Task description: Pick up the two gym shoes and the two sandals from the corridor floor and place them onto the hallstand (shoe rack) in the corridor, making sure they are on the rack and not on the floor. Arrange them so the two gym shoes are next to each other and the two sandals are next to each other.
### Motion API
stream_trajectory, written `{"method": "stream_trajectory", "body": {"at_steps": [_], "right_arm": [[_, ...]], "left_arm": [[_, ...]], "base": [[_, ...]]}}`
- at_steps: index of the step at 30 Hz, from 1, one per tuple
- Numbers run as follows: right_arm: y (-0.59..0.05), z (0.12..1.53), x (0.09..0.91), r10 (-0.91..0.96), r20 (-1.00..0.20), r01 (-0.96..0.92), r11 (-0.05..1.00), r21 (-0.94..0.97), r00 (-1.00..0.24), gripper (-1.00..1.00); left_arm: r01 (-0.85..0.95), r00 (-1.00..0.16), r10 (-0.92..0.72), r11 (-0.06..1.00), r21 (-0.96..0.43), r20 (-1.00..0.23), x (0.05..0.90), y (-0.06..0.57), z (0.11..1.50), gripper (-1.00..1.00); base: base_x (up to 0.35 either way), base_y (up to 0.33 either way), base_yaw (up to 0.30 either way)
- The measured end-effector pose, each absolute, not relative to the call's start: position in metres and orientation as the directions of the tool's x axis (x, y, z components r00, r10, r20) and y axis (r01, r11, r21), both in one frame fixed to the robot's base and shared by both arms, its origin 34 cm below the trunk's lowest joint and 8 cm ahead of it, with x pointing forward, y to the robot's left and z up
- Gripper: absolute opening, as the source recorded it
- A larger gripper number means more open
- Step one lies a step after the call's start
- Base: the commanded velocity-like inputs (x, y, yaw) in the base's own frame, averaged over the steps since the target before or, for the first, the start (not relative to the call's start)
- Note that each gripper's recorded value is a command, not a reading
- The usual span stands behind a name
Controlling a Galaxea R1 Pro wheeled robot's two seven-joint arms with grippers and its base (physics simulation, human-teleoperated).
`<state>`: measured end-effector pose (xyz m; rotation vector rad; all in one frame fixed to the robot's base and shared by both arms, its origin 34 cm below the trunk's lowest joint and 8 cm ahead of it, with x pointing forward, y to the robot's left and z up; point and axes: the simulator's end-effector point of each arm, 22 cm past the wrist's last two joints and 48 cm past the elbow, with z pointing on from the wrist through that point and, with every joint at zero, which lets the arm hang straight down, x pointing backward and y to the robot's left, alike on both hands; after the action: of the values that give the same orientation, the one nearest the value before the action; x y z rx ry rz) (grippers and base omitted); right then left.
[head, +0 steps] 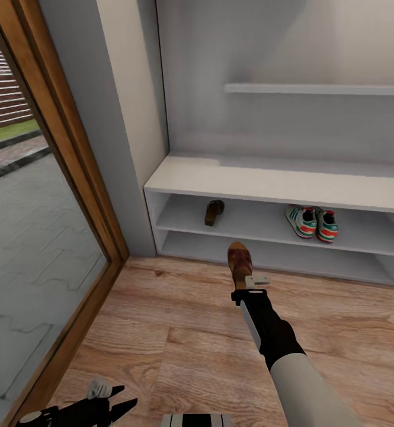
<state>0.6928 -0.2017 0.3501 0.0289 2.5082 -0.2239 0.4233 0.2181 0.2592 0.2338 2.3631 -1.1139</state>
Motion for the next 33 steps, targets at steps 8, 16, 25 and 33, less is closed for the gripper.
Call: {"method": "stream_trajectory", "body": {"at_steps": [8,16,25,33], "right_arm": [[-0.202,0.35,0.693,-0.03,-0.583,0.074,0.985,-0.153,-0.812,-1.0],[-0.203,0.345,0.691,-0.03,-0.576,0.074,0.985,-0.155,-0.817,-1.0],[-0.205,0.354,0.705,-0.034,-0.591,0.081,0.983,-0.167,-0.806,-1.0],[-0.222,0.373,0.721,-0.032,-0.607,0.133,0.965,-0.225,-0.794,-1.0]], "left_arm": [[0.371,-0.85,-0.061,0.636,-0.677,-0.524,0.429,0.212,0.263,1.0],[0.369,-0.854,-0.061,0.63,-0.683,-0.517,0.426,0.209,0.26,1.0],[0.367,-0.857,-0.057,0.63,-0.684,-0.513,0.424,0.21,0.258,1.0],[0.366,-0.857,-0.058,0.63,-0.685,-0.511,0.423,0.209,0.258,1.0]], "base": [[0.0,0.0,0.003],[0.0,0.0,0.0],[0.0,0.0,0.0],[0.0,0.0,0.0]]}}
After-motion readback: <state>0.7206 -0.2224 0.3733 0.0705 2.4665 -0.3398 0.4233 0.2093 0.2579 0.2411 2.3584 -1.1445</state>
